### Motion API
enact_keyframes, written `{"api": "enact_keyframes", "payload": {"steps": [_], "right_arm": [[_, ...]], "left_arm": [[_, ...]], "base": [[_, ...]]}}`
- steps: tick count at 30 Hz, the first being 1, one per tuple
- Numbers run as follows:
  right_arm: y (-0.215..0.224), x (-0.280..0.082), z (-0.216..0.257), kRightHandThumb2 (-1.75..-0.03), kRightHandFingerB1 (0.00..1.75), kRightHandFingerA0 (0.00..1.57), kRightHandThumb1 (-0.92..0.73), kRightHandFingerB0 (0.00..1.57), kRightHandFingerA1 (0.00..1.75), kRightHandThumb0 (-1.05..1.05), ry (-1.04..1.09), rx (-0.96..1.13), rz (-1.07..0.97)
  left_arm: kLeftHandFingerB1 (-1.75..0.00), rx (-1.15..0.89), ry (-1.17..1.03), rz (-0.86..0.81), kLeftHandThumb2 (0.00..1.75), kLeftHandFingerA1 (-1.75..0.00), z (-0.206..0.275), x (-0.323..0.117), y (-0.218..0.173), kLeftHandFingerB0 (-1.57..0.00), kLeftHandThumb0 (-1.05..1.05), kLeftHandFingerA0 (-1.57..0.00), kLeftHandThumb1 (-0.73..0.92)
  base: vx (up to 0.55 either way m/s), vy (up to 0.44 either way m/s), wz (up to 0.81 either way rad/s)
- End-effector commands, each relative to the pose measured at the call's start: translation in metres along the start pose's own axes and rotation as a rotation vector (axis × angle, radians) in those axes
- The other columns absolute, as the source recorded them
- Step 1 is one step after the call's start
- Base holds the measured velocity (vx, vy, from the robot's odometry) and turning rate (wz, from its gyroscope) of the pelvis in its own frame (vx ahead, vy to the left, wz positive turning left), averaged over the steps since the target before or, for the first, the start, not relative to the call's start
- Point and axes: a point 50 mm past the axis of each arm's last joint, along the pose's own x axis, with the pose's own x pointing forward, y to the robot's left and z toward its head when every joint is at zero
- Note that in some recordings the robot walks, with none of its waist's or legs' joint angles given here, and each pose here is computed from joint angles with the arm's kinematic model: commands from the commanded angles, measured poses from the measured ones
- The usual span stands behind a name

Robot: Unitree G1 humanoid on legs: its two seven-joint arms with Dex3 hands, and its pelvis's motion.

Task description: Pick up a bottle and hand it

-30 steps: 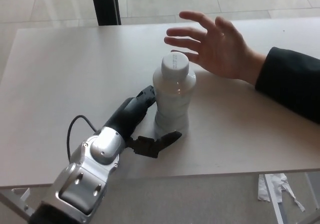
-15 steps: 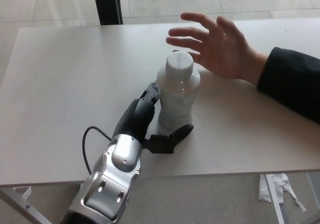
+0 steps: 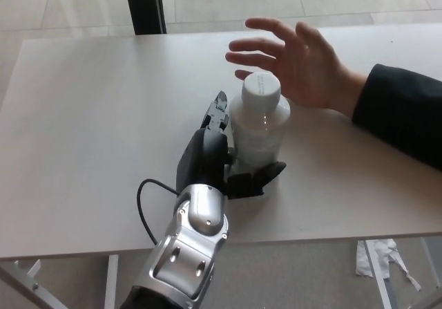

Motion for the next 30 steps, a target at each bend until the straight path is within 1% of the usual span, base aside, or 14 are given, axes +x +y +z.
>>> {"api": "enact_keyframes", "payload": {"steps": [1, 2, 3, 6, 7, 8, 9, 13, 16, 17, 18, 19, 20, 30], "right_arm": [[0.004, 0.000, -0.002, -0.90, 0.61, 1.21, -0.46, 0.36, 1.28, -0.73, 0.013, 0.022, -0.007], [0.005, 0.000, -0.002, -0.60, 0.54, 1.15, -0.60, 0.36, 1.34, -0.69, 0.011, 0.020, -0.005], [0.005, 0.000, -0.002, -0.59, 0.52, 1.16, -0.60, 0.35, 1.44, -0.66, 0.015, 0.023, -0.004], [0.005, 0.000, -0.003, -0.59, 0.51, 1.12, -0.60, 0.35, 1.46, -0.66, 0.021, 0.026, -0.001], [0.004, 0.001, -0.004, -0.61, 0.51, 1.17, -0.62, 0.34, 1.55, -0.65, 0.015, 0.014, 0.008], [0.004, 0.001, -0.004, -0.59, 0.54, 1.17, -0.61, 0.36, 1.49, -0.66, 0.017, 0.012, 0.001], [0.003, 0.001, -0.004, -0.60, 0.55, 1.18, -0.61, 0.37, 1.52, -0.66, 0.020, 0.021, -0.008], [0.002, 0.000, -0.004, -0.94, 0.62, 1.42, -0.45, 0.33, 1.43, -0.60, 0.028, 0.019, -0.011], [0.001, -0.001, -0.005, -0.95, 0.61, 1.37, -0.45, 0.31, 1.39, -0.56, 0.028, 0.010, -0.016], [0.001, -0.002, -0.006, -0.94, 0.61, 1.37, -0.46, 0.32, 1.39, -0.56, 0.024, 0.011, -0.013], [-0.001, -0.001, -0.007, -0.62, 0.51, 1.16, -0.66, 0.35, 1.58, -0.61, 0.026, 0.007, -0.017], [-0.002, -0.001, -0.007, -0.95, 0.60, 1.38, -0.47, 0.30, 1.40, -0.57, 0.028, 0.003, -0.018], [-0.002, -0.001, -0.007, -0.61, 0.53, 1.17, -0.66, 0.34, 1.61, -0.64, 0.032, -0.016, -0.021], [0.000, -0.001, -0.003, -0.60, 0.52, 1.26, -0.66, 0.36, 1.59, -0.63, 0.024, -0.016, -0.023]], "left_arm": [[-0.33, -0.130, -0.036, 0.263, 0.71, -1.15, 0.020, -0.004, -0.027, -0.08, -0.24, -1.18, 0.78], [-0.49, -0.133, -0.058, 0.254, 1.07, -1.20, 0.022, -0.005, -0.029, -0.05, -0.14, -1.23, 0.61], [-0.43, -0.133, -0.074, 0.250, 0.89, -1.27, 0.023, -0.006, -0.030, -0.40, -0.10, -1.14, 0.74], [-0.50, -0.141, -0.107, 0.244, 0.88, -1.24, 0.026, -0.008, -0.031, -0.59, -0.11, -1.09, 0.71], [-0.93, -0.150, -0.106, 0.228, 1.01, -1.36, 0.025, -0.008, -0.031, -0.99, -0.10, -1.07, 0.60], [-1.45, -0.150, -0.110, 0.228, 1.28, -1.59, 0.020, -0.008, -0.030, -0.97, -0.06, -1.07, 0.48], [-1.49, -0.147, -0.110, 0.220, 1.36, -1.63, 0.018, -0.007, -0.030, -0.97, -0.04, -1.05, 0.49], [-1.51, -0.133, -0.100, 0.212, 1.36, -1.66, 0.010, -0.007, -0.027, -0.93, -0.07, -1.05, 0.50], [-1.54, -0.124, -0.085, 0.204, 1.17, -1.68, 0.001, -0.008, -0.022, -0.83, -0.10, -0.97, 0.58], [-1.49, -0.130, -0.086, 0.206, 1.20, -1.68, -0.003, -0.008, -0.020, -0.86, -0.09, -0.96, 0.56], [-1.49, -0.128, -0.088, 0.208, 1.23, -1.66, -0.004, -0.007, -0.020, -0.87, -0.09, -0.98, 0.54], [-1.53, -0.123, -0.088, 0.213, 1.22, -1.66, -0.005, -0.007, -0.018, -0.84, -0.08, -0.99, 0.54], [-1.52, -0.113, -0.093, 0.221, 1.22, -1.66, -0.007, -0.006, -0.015, -0.83, -0.07, -0.98, 0.53], [-1.57, -0.134, -0.232, 0.216, 1.15, -1.69, 0.035, 0.016, 0.016, -0.79, -0.11, -0.93, 0.55]], "base": [[0.00, 0.000, 0.00], [0.00, 0.000, 0.00], [0.00, 0.000, 0.00], [0.00, 0.000, 0.00], [0.00, 0.000, 0.00], [0.00, 0.000, 0.00], [0.00, 0.000, 0.00], [0.00, 0.000, 0.00], [0.00, 0.000, 0.00], [0.00, 0.000, 0.00], [0.00, 0.000, 0.00], [0.00, 0.000, 0.00], [0.00, 0.000, 0.00], [0.00, 0.000, 0.00]]}}
